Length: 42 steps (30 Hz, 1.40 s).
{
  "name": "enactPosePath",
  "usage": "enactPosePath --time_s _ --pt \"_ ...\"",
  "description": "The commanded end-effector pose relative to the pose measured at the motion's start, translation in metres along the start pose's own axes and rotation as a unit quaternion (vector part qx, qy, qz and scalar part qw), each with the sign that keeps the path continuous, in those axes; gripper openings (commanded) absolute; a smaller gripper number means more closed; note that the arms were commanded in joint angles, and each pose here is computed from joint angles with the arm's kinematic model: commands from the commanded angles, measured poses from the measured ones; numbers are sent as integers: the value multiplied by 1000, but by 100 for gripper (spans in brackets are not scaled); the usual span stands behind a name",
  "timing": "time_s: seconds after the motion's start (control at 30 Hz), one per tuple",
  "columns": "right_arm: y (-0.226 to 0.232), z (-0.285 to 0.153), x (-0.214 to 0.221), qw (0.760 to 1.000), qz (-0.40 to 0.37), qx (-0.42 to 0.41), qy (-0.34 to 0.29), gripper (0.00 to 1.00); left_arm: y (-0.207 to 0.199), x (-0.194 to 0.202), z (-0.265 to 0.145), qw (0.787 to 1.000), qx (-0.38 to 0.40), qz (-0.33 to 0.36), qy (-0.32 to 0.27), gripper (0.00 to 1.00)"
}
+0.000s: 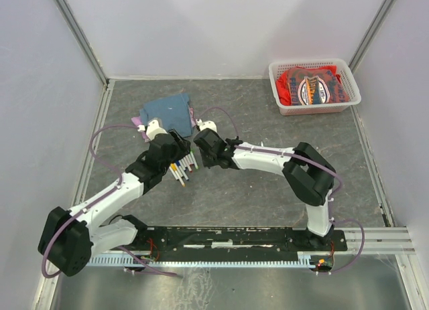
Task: Open the pen caps
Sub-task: Pick up the pen from the center of the board, then open the pen cap from the pen.
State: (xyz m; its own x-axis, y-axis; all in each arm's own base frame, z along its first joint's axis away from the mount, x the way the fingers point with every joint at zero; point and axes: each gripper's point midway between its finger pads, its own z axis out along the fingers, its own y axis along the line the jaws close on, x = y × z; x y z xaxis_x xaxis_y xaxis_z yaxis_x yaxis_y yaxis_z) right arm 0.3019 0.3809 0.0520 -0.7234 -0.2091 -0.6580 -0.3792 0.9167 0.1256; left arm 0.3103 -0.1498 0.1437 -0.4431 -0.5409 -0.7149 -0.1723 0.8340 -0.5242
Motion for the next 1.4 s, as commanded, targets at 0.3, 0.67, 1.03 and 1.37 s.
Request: enactPosePath --time_s 0.3,0.67,1.03,1.37 --pt "13 -67 -39 990 50 -86 -95 1 -51 5 6 993 108 -14 48 63" --pt "23 -90 -40 982 68 -138 -108 1 -67 18 12 983 152 -43 89 63" --pt "31 -107 -40 975 75 -176 -110 1 -75 22 15 977 173 -65 106 62" --pt "34 -111 -36 971 81 -199 -107 1 -83 17 7 971 199 -71 111 51"
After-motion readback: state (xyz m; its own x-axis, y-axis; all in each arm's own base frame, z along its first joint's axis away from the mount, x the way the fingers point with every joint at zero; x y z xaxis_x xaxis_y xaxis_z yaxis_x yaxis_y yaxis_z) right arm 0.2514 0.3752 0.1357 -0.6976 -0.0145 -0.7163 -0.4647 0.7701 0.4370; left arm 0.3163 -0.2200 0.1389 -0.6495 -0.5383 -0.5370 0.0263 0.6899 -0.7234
